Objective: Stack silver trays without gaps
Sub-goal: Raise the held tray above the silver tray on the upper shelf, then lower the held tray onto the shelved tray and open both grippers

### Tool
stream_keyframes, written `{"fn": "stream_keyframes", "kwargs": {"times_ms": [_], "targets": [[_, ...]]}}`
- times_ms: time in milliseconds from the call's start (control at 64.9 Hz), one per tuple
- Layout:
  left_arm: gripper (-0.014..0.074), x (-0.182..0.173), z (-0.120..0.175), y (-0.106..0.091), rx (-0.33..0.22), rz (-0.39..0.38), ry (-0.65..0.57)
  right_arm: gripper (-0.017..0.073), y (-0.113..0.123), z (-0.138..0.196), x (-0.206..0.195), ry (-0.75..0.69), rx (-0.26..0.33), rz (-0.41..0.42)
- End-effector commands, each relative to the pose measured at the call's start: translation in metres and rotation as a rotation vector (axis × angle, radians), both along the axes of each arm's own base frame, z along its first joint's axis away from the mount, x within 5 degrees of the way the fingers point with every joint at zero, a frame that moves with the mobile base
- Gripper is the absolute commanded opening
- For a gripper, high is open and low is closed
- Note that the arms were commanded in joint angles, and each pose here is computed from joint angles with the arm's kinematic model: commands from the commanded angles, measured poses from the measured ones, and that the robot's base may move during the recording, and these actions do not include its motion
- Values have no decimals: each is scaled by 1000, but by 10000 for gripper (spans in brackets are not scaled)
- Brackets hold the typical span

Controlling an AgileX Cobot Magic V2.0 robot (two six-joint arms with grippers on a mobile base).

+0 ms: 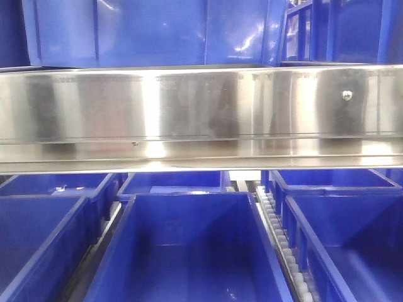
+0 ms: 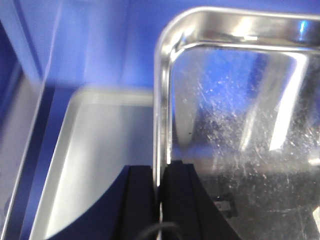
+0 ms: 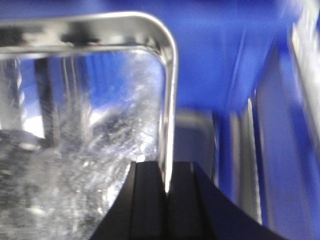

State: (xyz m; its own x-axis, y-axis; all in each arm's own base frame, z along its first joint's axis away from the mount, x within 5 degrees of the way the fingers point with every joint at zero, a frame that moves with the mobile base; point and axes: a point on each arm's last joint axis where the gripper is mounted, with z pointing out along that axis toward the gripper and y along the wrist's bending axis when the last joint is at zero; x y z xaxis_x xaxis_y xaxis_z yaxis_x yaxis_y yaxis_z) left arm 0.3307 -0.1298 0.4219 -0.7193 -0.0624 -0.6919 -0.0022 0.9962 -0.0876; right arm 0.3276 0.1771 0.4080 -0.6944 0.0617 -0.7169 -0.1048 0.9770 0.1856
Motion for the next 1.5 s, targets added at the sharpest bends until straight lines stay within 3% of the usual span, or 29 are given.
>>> {"fn": "stream_keyframes", "kwargs": {"times_ms": [0,278,463,755,802,910,956,1018,1064,1156,1249,1372,1480], "targets": [[-10,14,-16,-13,-69,-52,34,-74,17,-11,10,1,64,45],[-10,31,-62,-19,-59,-64,146,-74,21,-54,37,144,74,16],[-10,30,-81,-18,-37,-63,188,-74,24,-69,41,194,45,15],[-9,30,-92,-16,-4,-62,201,-74,28,-89,46,264,11,20],[2,30,-92,-16,-2,-62,201,-35,29,-92,46,278,8,29],[93,30,-92,-16,-4,-61,198,159,30,-95,46,298,5,40],[174,30,-92,-16,-4,-61,198,257,30,-95,46,298,5,40],[277,30,-92,-16,-4,-61,198,317,30,-95,46,298,5,40],[358,30,-92,-15,5,-60,196,320,30,-95,46,299,5,39],[435,31,-92,-11,42,-26,185,308,28,-94,46,290,-12,36],[434,31,-89,-6,65,28,177,294,26,-89,45,274,-20,35],[433,31,-84,-5,69,37,173,286,23,-84,45,250,-24,32],[419,30,-79,-7,35,38,179,286,22,-76,42,246,-21,31]]}}
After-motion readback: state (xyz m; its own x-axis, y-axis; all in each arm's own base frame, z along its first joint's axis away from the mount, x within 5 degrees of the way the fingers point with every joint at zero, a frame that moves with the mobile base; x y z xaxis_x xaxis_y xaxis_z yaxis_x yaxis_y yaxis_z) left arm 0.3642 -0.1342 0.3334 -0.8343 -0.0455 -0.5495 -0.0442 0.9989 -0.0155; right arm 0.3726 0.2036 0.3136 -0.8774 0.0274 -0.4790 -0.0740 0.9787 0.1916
